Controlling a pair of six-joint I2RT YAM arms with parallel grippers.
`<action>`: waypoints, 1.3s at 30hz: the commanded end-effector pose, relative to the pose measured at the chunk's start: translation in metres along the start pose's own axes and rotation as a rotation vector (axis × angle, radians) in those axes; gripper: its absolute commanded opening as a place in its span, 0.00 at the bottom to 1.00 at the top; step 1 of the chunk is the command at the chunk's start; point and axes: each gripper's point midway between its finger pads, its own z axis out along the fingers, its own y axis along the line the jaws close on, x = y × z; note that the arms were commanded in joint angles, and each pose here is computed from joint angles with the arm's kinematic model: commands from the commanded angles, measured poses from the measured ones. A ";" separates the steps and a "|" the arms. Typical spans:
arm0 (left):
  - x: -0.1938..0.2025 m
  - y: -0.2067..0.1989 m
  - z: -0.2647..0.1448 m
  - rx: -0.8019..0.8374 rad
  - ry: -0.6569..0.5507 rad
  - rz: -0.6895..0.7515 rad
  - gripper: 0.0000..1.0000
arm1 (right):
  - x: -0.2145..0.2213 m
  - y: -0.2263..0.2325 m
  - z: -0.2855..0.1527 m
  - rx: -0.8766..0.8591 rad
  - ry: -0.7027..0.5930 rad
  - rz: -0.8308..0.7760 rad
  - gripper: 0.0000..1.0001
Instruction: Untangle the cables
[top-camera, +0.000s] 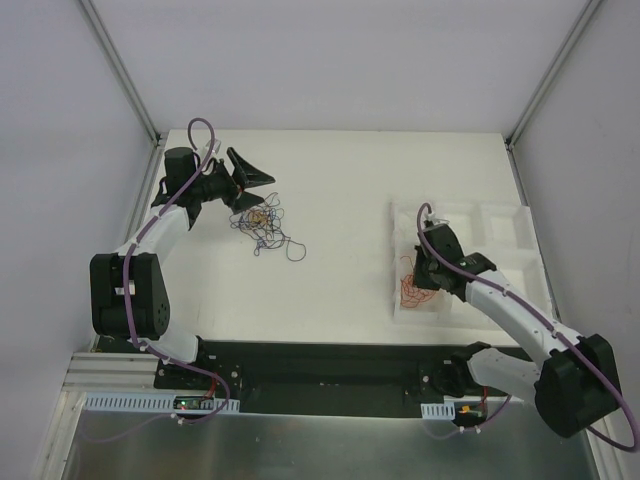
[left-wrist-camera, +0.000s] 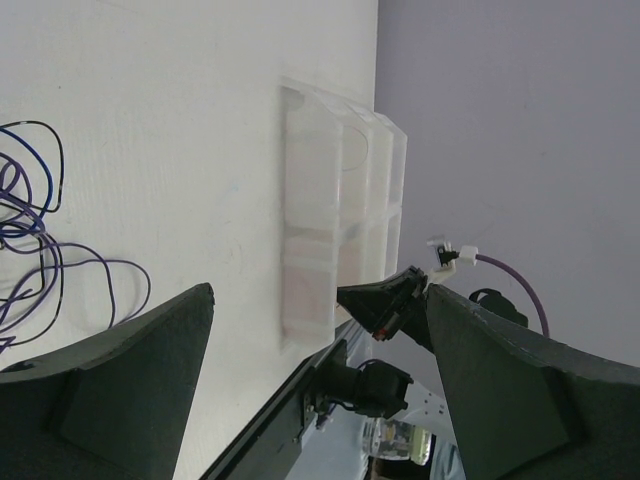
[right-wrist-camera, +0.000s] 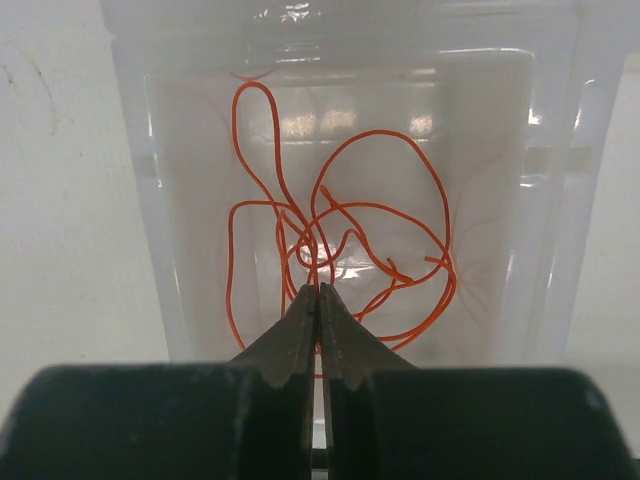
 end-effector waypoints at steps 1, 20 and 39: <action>0.005 -0.008 0.000 0.042 0.021 0.037 0.86 | -0.022 0.006 -0.004 -0.012 -0.045 -0.020 0.07; -0.005 0.006 -0.013 -0.120 -0.042 0.118 0.82 | -0.095 0.120 -0.087 -0.470 -0.306 -0.139 0.66; 0.021 0.100 0.029 -0.410 0.149 0.067 0.62 | -0.081 0.355 0.042 -0.788 -0.086 -0.203 0.61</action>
